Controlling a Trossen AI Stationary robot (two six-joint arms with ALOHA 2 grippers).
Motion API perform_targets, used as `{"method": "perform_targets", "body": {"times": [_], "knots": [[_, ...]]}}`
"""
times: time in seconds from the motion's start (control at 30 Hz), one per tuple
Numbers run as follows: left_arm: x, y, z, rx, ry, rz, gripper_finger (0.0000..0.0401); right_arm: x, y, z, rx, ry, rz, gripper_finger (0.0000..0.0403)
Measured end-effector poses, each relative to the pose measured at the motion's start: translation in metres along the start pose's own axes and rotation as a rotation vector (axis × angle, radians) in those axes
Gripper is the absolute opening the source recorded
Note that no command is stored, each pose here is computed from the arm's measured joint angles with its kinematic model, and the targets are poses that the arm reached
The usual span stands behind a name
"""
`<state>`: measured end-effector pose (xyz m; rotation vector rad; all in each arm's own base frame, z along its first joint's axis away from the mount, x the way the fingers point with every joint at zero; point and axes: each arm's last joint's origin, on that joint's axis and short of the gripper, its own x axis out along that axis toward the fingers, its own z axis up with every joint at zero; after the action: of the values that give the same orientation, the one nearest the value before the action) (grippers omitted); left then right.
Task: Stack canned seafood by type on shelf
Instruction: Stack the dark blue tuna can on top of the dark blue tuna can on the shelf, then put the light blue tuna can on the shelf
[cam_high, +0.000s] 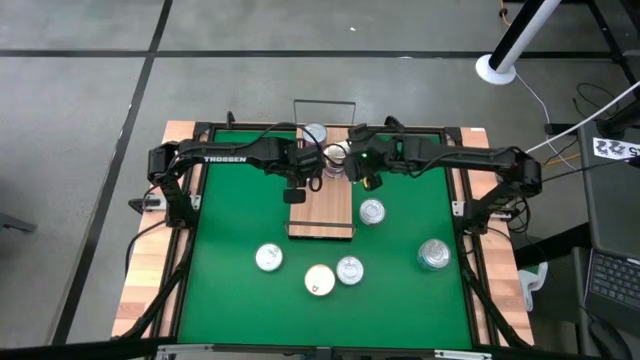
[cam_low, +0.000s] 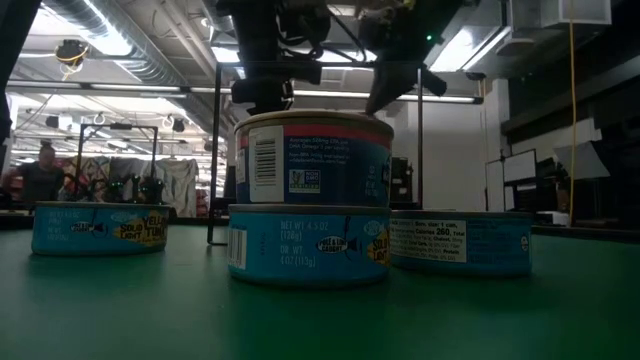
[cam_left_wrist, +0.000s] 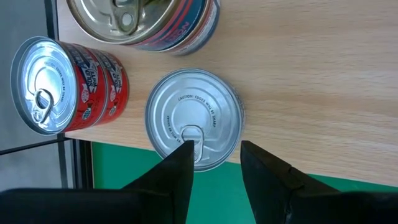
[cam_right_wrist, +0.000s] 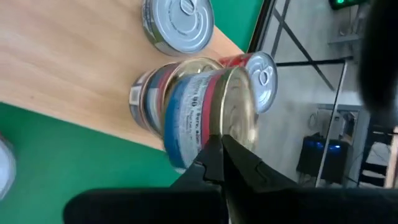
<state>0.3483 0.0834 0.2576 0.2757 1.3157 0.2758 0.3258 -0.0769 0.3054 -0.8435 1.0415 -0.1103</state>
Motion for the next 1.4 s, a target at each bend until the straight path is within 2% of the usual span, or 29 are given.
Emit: {"method": "perform_targets", "body": {"times": [0.37,0.73,1.0,1.1,1.4], "knots": [[0.0,0.0,0.0,-0.003,0.0,0.0,0.0127,0.012,0.001,0.004,-0.035,0.008,-0.013,0.0],[-0.003,-0.004,-0.002,0.019,0.031,-0.012,0.0127,0.011,-0.001,0.001,-0.039,0.11,-0.089,0.0002],[-0.035,-0.011,0.001,0.003,0.086,-0.035,0.0127,0.004,-0.001,-0.005,-0.05,0.182,-0.112,0.0002],[-0.05,-0.017,-0.001,-0.016,0.129,-0.046,0.0127,-0.005,-0.004,-0.008,-0.013,0.177,-0.133,0.0002],[-0.098,-0.059,-0.016,-0.152,0.156,-0.096,0.0127,-0.045,-0.007,-0.024,0.116,0.163,-0.141,0.0003]]}}
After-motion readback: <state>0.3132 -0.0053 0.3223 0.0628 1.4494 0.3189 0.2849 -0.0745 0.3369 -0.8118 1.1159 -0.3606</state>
